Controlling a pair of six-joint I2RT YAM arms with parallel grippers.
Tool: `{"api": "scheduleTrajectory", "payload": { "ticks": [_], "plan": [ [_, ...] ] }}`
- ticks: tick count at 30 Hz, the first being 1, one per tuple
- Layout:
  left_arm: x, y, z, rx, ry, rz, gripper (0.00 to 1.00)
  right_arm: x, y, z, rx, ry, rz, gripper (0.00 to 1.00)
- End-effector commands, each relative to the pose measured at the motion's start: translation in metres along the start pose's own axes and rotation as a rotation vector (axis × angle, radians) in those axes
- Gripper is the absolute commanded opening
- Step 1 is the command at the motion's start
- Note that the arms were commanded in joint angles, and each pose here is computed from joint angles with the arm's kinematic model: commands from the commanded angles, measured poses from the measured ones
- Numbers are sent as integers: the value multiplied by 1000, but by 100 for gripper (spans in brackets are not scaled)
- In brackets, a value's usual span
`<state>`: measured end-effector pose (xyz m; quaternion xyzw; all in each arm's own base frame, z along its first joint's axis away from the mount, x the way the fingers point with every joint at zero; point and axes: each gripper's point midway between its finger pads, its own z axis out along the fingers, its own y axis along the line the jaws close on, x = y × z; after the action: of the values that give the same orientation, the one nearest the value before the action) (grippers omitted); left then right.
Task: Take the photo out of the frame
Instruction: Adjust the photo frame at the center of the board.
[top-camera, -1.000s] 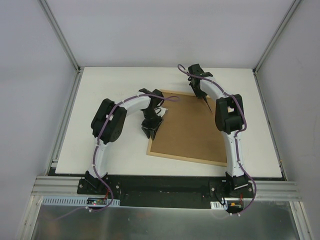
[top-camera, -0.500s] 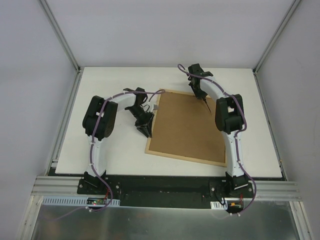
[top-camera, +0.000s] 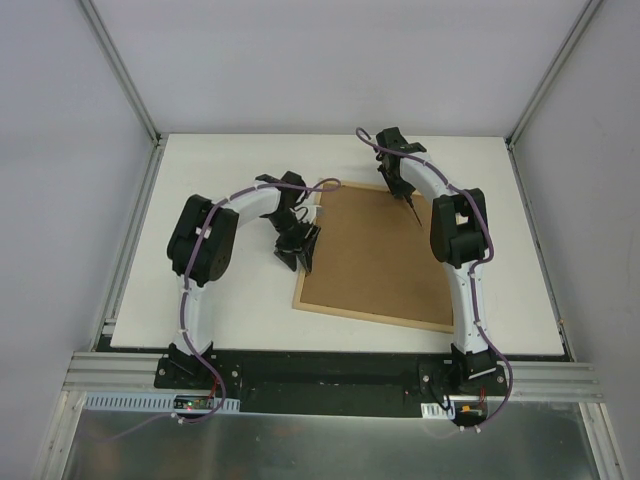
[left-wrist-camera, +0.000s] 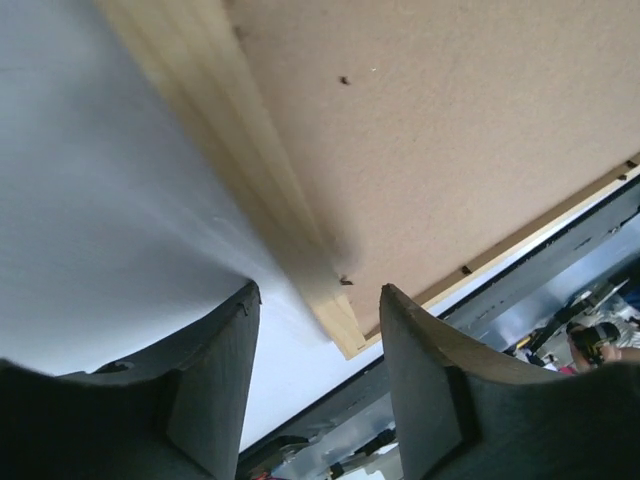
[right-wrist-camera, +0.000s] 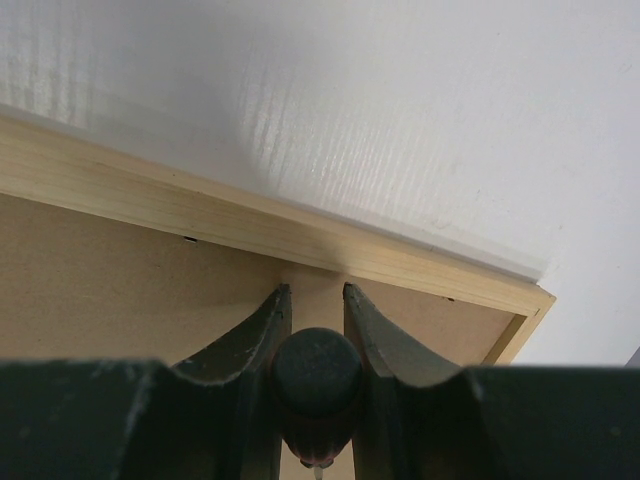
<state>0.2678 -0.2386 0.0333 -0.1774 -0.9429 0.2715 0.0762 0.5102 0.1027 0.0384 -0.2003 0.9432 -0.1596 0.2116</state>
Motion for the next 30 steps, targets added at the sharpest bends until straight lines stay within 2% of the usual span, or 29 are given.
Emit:
{"api": "scheduleTrajectory", "payload": {
  "ticks": [1, 5, 9, 13, 17, 24, 25, 30],
  "plan": [
    [5, -5, -16, -127, -13, 47, 56, -3, -9, -18, 20, -8, 32, 0],
    [13, -4, -12, -207, 4, 82, 64, -2, -10, -15, 39, -5, 29, 0],
    [15, -1, -4, -283, 18, 111, 65, -2, -9, -16, 36, -10, 39, 0],
    [9, 6, 3, -311, 32, 92, 56, 0, -8, -16, 32, -9, 37, 0],
    [3, 4, 8, -301, 39, 88, 42, 2, -6, -17, 27, -9, 35, 0],
    [5, -5, 12, -288, 47, 112, 37, 1, -3, -19, 19, -19, 29, 0],
    [5, -6, 12, -287, 49, 114, 33, 1, -3, -19, 18, -18, 26, 0],
    [9, -18, 9, -222, 45, 120, 0, -1, -3, -18, 23, -19, 20, 0]
  ]
}}
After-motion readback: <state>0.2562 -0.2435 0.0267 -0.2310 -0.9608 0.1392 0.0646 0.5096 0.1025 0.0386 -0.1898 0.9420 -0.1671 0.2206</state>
